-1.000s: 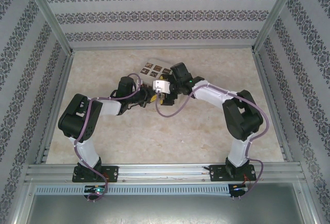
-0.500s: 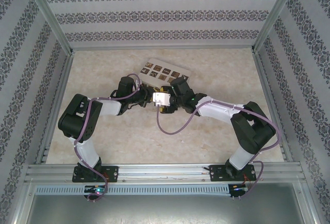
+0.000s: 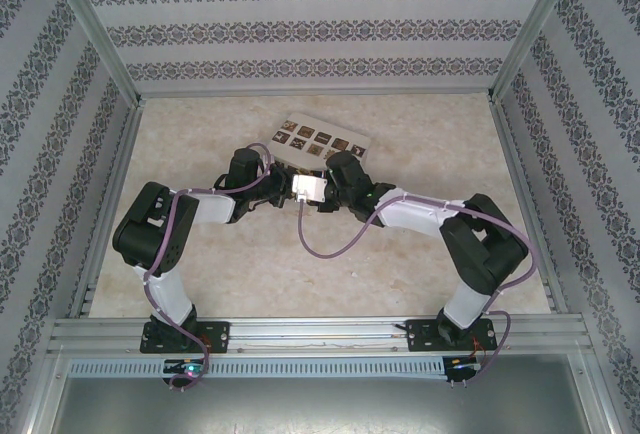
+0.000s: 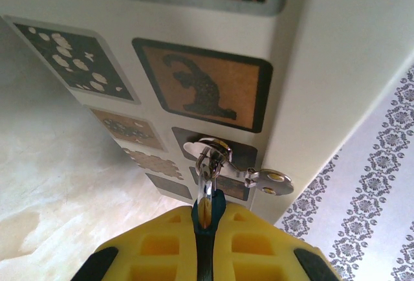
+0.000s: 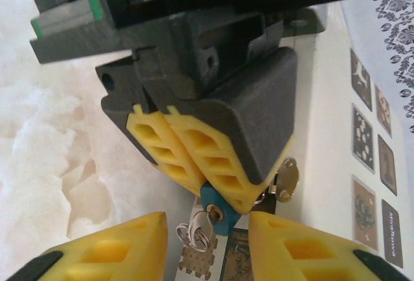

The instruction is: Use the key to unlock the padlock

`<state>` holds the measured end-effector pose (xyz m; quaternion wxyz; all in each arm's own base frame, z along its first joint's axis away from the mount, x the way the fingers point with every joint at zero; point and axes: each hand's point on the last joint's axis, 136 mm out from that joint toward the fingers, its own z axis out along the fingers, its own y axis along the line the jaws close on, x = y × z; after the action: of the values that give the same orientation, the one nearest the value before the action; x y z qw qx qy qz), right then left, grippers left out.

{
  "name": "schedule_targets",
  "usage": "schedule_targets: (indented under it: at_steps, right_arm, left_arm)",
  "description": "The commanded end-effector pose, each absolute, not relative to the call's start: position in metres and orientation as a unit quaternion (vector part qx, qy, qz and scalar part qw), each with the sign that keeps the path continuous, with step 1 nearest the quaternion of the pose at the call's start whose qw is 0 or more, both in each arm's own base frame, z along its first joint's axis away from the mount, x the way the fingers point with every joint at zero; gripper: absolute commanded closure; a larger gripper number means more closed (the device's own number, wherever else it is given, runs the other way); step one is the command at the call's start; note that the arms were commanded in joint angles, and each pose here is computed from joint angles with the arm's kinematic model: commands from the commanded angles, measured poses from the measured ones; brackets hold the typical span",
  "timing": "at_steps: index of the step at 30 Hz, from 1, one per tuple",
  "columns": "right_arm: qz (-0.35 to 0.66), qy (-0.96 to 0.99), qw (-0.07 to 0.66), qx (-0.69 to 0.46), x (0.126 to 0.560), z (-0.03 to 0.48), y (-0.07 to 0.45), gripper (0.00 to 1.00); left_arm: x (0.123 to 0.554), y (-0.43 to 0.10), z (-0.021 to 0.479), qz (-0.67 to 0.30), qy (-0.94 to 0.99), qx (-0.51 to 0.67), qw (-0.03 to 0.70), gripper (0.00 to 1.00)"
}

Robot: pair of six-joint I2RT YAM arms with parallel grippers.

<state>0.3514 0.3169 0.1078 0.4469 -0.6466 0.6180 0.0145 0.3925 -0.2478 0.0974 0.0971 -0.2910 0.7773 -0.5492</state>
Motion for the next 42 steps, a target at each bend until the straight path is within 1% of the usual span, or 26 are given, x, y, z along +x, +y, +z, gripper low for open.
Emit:
schedule_targets:
  at_steps: [1,11,18,30,38,42]
  right_arm:
    - [0.01,0.627,0.44,-0.642,0.351,0.098,0.317,0.67]
    - [-0.001,0.641,0.427,-0.637,0.35,0.086,0.309,0.83]
    - [-0.002,0.642,0.432,-0.634,0.351,0.086,0.31,0.83]
    - [-0.008,0.644,0.451,-0.618,0.356,0.091,0.322,0.89]
    - [0.003,0.678,0.485,-0.553,0.365,0.1,0.327,0.99]
    - [0.035,0.703,0.506,-0.499,0.368,0.107,0.33,1.0]
  left_arm:
    - [0.399,-0.259,0.135,-0.588,0.757,-0.252,0.13,1.0]
    - [0.398,-0.258,0.135,-0.589,0.757,-0.252,0.13,1.0]
    - [0.398,-0.258,0.135,-0.589,0.757,-0.252,0.13,1.0]
    - [0.397,-0.259,0.136,-0.591,0.756,-0.251,0.129,1.0]
    - [0.396,-0.259,0.135,-0.59,0.756,-0.252,0.129,1.0]
    - [0.396,-0.26,0.134,-0.589,0.757,-0.252,0.127,1.0]
